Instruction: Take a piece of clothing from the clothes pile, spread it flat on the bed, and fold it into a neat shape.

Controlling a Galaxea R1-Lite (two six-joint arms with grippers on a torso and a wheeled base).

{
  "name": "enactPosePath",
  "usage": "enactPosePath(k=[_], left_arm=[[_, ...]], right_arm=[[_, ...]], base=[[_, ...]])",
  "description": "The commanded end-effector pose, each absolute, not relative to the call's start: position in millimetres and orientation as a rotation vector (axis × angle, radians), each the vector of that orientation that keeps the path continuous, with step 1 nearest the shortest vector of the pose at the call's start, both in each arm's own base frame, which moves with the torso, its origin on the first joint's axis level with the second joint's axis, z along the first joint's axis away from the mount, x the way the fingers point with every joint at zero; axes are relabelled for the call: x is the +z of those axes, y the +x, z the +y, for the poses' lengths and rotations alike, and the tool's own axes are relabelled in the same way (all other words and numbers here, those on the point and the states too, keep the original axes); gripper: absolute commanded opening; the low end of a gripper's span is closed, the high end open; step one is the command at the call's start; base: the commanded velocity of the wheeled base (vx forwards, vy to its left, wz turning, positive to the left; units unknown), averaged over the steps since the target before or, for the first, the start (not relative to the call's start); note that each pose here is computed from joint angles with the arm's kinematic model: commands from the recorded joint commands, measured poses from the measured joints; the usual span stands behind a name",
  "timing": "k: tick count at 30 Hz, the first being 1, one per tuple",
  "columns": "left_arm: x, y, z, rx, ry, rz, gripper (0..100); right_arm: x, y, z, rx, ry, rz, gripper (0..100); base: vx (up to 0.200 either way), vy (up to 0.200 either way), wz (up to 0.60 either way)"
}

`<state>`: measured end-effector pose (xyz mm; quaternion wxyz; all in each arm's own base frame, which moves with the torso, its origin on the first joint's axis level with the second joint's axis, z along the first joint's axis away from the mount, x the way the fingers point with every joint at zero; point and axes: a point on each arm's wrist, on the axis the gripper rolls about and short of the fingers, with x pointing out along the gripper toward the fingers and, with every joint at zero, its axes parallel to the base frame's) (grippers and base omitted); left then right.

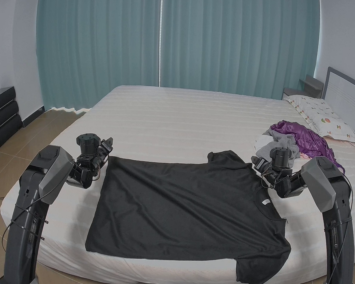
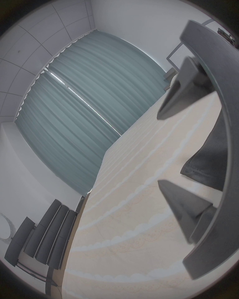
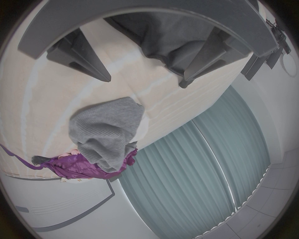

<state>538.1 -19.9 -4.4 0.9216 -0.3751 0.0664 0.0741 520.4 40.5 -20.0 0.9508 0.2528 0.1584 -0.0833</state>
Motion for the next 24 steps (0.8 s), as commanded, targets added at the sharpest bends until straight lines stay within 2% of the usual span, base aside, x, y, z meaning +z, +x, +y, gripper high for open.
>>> enactPosePath(k=[1,4,9,10,12,13,21,24], left_arm=[[12,530,-16,0.174,-0.774,0.128,100],[37,504,-14,0.189,-0.774,0.162,100],[68,462,-15,0.126,-0.785,0.205,100],[76,441,-15,0.114,-0.784,0.241,100],[76,439,-15,0.114,-0.784,0.246,100],[75,411,-14,0.113,-0.785,0.316,100],[69,338,-17,0.086,-0.832,0.473,100],[69,316,-20,0.073,-0.843,0.518,100]], right_arm=[[5,493,36,-0.178,0.545,0.364,100],[17,466,36,-0.155,0.573,0.420,100],[27,419,36,-0.086,0.610,0.502,100],[32,400,35,-0.058,0.624,0.514,100],[32,398,35,-0.058,0.624,0.514,100],[33,372,31,-0.047,0.629,0.530,100],[30,314,29,-0.031,0.694,0.578,100],[26,295,28,-0.017,0.704,0.589,100]], base=[[0.000,0.000,0.00],[0.000,0.000,0.00],[0.000,0.000,0.00],[0.000,0.000,0.00],[0.000,0.000,0.00],[0.000,0.000,0.00],[0.000,0.000,0.00],[-0.200,0.000,0.00]])
